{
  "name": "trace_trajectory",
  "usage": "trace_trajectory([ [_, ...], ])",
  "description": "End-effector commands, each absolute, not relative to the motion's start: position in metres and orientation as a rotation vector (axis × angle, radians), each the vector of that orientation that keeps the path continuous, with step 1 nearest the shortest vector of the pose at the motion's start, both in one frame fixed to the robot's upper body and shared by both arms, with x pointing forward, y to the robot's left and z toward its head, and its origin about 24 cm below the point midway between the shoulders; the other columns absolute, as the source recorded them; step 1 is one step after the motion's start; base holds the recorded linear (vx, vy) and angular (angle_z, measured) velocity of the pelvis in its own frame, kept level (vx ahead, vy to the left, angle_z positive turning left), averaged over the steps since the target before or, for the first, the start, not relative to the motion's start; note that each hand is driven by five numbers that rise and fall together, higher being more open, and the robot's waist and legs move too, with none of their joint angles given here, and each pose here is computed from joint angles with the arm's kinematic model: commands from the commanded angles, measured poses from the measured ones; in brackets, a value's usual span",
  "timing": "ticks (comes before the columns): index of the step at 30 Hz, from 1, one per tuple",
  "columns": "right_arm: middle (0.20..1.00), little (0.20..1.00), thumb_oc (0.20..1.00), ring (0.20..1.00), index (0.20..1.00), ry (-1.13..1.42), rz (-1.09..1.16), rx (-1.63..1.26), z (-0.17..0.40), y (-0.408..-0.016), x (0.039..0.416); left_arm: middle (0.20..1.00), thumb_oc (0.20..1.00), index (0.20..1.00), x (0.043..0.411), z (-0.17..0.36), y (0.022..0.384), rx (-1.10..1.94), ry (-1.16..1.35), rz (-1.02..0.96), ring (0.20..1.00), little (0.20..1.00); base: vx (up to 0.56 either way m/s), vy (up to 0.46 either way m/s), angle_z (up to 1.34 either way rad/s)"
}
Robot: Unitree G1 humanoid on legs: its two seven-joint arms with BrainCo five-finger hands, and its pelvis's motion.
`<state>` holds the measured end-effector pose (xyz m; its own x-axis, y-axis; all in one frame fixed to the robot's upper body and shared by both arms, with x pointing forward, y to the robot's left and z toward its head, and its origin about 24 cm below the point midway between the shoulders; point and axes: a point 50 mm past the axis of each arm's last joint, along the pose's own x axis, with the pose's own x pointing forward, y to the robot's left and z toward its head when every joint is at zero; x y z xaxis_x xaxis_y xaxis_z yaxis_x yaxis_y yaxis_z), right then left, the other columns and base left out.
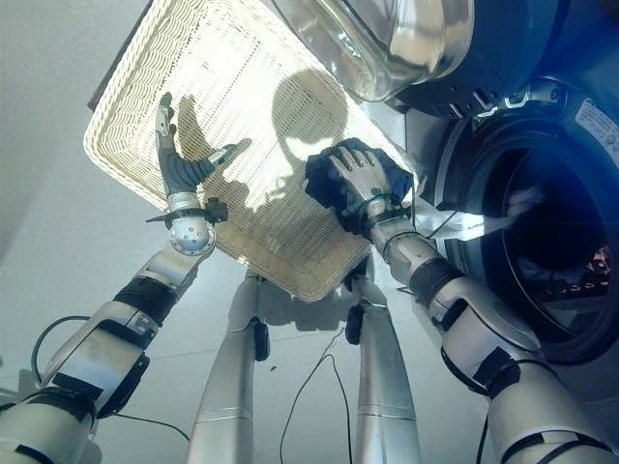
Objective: Put the clothes into the washing machine.
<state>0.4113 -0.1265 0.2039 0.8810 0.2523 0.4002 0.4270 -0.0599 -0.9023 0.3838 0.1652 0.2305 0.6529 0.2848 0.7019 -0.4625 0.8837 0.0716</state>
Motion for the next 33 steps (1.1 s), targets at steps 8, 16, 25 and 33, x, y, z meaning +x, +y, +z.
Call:
trace_trajectory([
  [8, 0.2, 0.2, 0.2, 0.2, 0.2, -0.184, -0.173, -1.76, 0.174, -0.183, 0.416, 1.0, 1.0, 1.0, 0.381, 0.252, 0.158, 0.144, -0.842, 0.433, 1.0, 1.0, 0.0, 0.001, 0.01],
  [16, 0.2, 0.2, 0.2, 0.2, 0.2, -0.166, -0.165, -1.305, 0.169, -0.18, 0.413, 1.0, 1.0, 1.0, 0.38, 0.251, 0.161, 0.138, -0.84, 0.441, 1.0, 1.0, 0.0, 0.0, 0.0],
  [25, 0.2, 0.2, 0.2, 0.2, 0.2, -0.123, 0.23, 0.138, 0.157, -0.158, 0.398, 1.0, 1.0, 1.0, 0.376, 0.247, 0.181, 0.153, -0.826, 0.472, 1.0, 1.0, 0.0, 0.0, 0.0],
  [33, 0.2, 0.2, 0.2, 0.2, 0.2, -0.358, 0.32, 0.741, 0.169, -0.191, 0.378, 1.0, 1.0, 1.0, 0.37, 0.239, 0.199, 0.172, -0.824, 0.531, 1.0, 1.0, 0.0, 0.004, -0.03],
])
